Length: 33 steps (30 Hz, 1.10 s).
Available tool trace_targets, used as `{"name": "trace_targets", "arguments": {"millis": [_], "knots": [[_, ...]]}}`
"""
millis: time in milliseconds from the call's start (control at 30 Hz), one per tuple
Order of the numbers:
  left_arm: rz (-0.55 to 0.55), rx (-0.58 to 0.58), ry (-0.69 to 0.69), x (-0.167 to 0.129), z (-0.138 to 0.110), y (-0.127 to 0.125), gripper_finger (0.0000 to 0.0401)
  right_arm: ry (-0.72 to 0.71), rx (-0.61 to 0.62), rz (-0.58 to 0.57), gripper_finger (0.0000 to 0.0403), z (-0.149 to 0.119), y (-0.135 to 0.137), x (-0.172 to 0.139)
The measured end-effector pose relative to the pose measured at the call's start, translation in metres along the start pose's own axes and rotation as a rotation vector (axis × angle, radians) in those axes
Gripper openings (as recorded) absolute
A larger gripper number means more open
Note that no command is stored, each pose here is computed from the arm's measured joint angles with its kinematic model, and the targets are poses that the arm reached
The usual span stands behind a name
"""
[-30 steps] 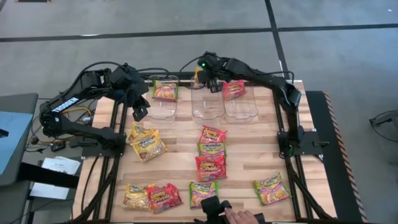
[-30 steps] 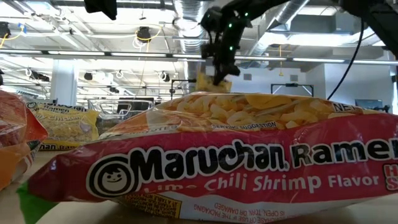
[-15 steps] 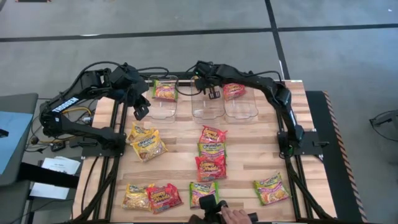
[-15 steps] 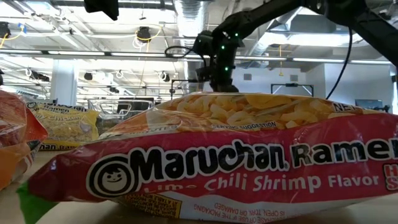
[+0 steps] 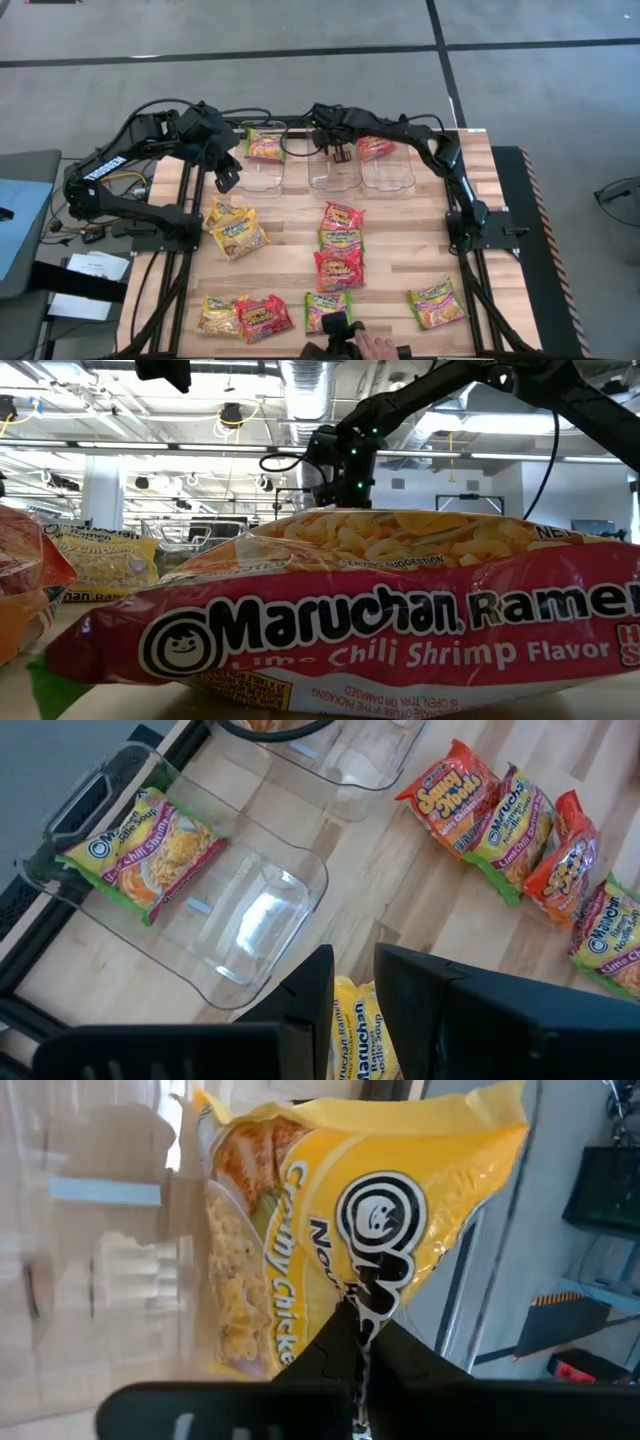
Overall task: Sort Maruchan noodles
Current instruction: Put the yellow noodle pack into the middle transparent bin, then put the green noodle pack into the left transparent bin
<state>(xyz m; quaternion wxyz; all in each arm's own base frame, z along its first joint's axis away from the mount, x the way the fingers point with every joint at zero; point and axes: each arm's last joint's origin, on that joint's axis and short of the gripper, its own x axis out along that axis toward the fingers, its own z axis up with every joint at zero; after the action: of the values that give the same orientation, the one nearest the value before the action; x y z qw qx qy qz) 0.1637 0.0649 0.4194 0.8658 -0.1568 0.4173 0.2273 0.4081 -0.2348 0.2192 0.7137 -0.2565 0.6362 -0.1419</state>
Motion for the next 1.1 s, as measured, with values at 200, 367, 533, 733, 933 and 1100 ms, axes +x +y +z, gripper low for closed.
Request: {"name": "trace_targets", "arguments": {"millis": [200,367,533,733,933,1100], "knots": [[0.001,0.000,0.005,0.001,0.000,0.000,0.0061,0.007,0.037,-0.007,0.0071,-0.001,-0.001,0.000],[0.001,0.010,0.005,0.001,0.000,0.000,0.0061,0.011,0.037,-0.013,0.0102,-0.001,-0.001,0.000],[0.013,0.011,0.003,0.001,0.000,0.000,0.0062,0.049,0.027,-0.039,0.0123,-0.001,0.001,-0.002],[0.014,0.003,0.002,0.001,0.000,0.000,0.0078,0.040,0.033,-0.118,0.0128,0.004,-0.006,-0.027],[0.017,0.014,0.004,0.001,0.000,0.000,0.0122,-0.082,0.126,-0.215,0.0128,0.016,-0.034,-0.068],[0.050,0.003,0.012,0.001,-0.001,0.002,0.0179,-0.164,0.184,-0.286,0.0128,0.017,-0.058,-0.105]]}}
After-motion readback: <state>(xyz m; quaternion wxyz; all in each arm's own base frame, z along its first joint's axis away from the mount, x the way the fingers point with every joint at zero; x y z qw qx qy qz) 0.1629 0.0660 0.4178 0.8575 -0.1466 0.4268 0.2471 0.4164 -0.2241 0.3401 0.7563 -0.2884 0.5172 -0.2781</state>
